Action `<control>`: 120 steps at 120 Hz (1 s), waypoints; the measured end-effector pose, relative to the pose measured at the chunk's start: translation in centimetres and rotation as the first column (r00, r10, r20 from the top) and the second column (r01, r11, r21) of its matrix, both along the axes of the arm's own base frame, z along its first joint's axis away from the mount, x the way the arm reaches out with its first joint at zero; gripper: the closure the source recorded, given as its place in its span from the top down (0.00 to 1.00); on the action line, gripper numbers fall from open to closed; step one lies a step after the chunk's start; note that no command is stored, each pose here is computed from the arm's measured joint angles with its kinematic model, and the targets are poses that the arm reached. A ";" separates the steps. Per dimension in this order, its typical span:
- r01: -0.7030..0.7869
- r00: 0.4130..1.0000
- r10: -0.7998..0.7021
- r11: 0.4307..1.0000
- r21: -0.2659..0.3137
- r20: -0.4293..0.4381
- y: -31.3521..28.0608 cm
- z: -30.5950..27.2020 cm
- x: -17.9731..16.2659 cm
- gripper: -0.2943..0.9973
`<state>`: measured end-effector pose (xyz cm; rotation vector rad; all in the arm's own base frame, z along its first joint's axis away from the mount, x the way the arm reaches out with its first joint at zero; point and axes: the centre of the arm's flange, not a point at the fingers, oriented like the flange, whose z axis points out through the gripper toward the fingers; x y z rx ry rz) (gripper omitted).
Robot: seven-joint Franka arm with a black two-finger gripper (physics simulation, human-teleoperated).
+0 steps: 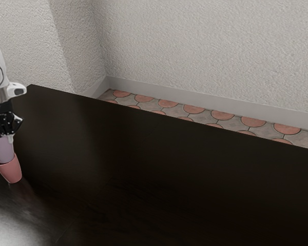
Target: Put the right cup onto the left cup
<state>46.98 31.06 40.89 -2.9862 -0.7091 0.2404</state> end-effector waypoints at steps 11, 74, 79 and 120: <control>-0.002 1.000 0.002 1.000 -0.005 -0.007 0.2 -1.0 0.1 0.16; -0.006 0.999 0.008 0.999 -0.043 0.047 -0.3 -0.1 0.4 0.66; 0.001 0.998 0.002 0.999 -0.040 0.057 -0.7 0.7 0.4 0.68; 0.092 0.990 -0.089 0.995 -0.032 0.106 -5.7 7.2 1.0 0.75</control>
